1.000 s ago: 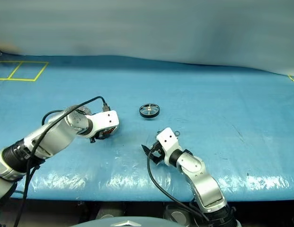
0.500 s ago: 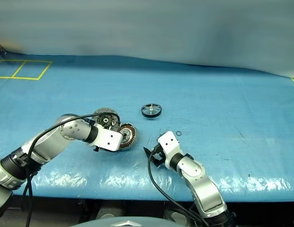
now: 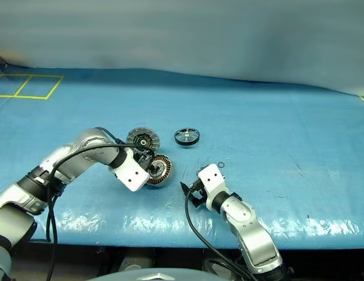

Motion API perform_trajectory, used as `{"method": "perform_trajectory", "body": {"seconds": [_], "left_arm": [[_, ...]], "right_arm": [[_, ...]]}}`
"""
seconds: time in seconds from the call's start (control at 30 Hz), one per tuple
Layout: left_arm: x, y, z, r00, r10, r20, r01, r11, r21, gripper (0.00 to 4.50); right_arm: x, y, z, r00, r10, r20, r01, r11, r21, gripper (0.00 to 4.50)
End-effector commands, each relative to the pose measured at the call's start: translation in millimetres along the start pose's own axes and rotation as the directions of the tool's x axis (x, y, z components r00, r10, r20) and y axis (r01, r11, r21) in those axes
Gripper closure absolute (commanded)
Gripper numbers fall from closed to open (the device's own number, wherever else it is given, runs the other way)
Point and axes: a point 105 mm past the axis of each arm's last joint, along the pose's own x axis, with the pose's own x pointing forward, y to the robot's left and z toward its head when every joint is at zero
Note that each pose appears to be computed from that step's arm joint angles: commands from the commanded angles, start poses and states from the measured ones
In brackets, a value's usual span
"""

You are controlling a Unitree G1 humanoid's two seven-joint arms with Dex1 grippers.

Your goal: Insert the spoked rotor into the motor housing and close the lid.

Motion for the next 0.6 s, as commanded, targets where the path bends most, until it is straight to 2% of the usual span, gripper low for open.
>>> {"method": "perform_trajectory", "body": {"seconds": [0.03,0.43,0.6], "left_arm": [[2.7,2.5,2.5,0.999,-0.041,-0.008,0.042,0.995,0.087,2.57],[10.1,5.8,14.9,0.989,-0.147,-0.032,0.149,0.926,0.346,2.57],[9.5,2.0,10.9,0.968,-0.235,-0.082,0.249,0.911,0.329,2.57]], "right_arm": [[-4.4,-2.3,17.7,0.997,-0.018,0.070,0.020,1.000,-0.020,0.00],[-8.1,-5.6,16.9,0.996,-0.050,0.069,0.051,0.999,-0.010,0.00],[-8.8,-5.7,16.6,0.996,-0.056,0.072,0.056,0.998,-0.005,0.00]]}}
